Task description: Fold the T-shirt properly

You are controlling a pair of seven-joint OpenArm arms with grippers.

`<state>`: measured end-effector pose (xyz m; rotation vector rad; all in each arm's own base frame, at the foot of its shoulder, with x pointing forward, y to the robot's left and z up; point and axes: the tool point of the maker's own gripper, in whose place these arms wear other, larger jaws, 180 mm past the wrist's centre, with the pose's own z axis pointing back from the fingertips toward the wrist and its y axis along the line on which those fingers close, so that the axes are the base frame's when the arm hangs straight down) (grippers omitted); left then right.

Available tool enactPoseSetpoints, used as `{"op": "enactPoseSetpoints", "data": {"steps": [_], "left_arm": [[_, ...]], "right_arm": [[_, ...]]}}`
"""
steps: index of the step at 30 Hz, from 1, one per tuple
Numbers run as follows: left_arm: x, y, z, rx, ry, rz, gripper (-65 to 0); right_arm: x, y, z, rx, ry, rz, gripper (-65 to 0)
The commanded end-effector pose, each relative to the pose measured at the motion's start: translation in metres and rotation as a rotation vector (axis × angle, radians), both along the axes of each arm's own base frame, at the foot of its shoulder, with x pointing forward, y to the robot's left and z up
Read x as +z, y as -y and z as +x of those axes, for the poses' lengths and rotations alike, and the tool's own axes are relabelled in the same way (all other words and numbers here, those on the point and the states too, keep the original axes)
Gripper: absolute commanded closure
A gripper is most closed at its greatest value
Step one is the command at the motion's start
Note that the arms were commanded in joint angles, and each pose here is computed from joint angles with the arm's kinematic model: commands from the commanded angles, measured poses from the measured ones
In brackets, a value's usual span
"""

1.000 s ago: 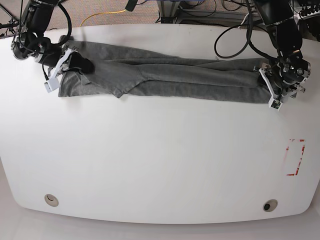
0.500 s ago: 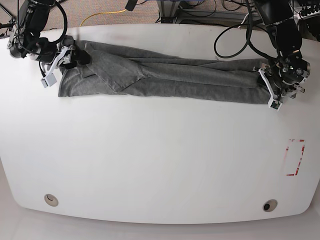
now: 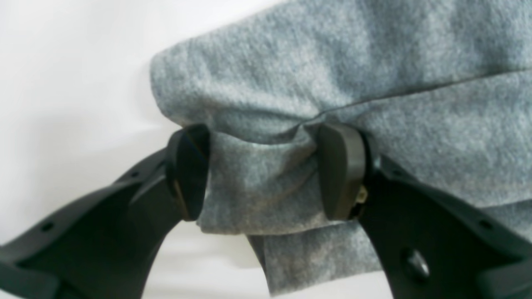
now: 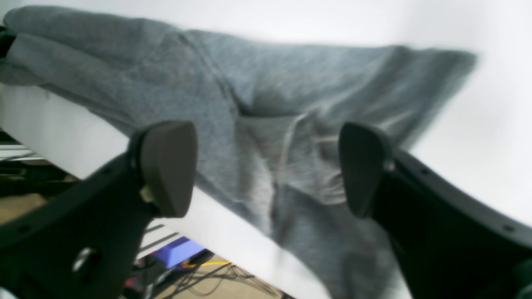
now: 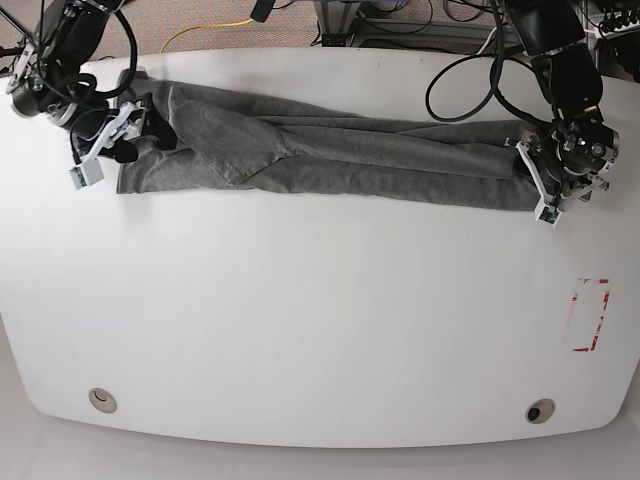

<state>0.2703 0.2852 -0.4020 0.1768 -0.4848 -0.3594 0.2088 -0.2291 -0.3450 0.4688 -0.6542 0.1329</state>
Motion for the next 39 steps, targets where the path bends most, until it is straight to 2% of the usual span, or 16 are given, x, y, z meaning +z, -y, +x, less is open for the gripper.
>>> {"op": "enactPoseSetpoints", "data": {"steps": [1,3,8,10,14,19,23,29,33,39], "left_arm": [[0.014,-0.006,0.006,-0.002,0.029,0.036,-37.9],[0.021,-0.005,0.010,-0.007,0.048,0.043,-37.9],[0.037,0.003,0.018,-0.022,0.107,0.017,-38.2],[0.041,0.005,0.017,-0.021,0.109,0.005,-38.2],[0.065,-0.013,0.016,0.032,0.143,0.006,-39.0],[0.085,-0.035,0.009,0.108,0.167,-0.065,-50.1],[0.097,-0.053,-0.001,0.183,0.218,-0.149,-52.4],[0.076,-0.062,-0.005,0.212,0.178,-0.302,-52.4],[0.047,-0.064,-0.011,0.261,0.132,-0.399,-52.4],[0.023,-0.061,-0.019,0.300,0.078,-0.464,-52.4]], "right_arm": [[0.004,-0.014,0.009,0.019,0.031,0.025,-45.2],[0.001,-0.028,0.011,0.042,0.028,0.050,-39.2],[-0.020,-0.048,0.010,0.052,-0.025,0.141,-18.7],[-0.031,-0.050,0.009,0.041,-0.049,0.177,-14.1],[-0.052,-0.046,0.015,0.050,-0.101,0.178,-16.3],[-0.074,-0.046,0.012,0.068,-0.161,0.134,-19.2],[-0.075,-0.046,0.012,0.071,-0.164,0.126,-19.0],[-0.076,-0.051,0.012,0.075,-0.163,0.136,-18.9],[-0.076,-0.051,0.012,0.075,-0.163,0.136,-18.9],[-0.075,-0.049,0.012,0.074,-0.162,0.133,-18.9]]}}
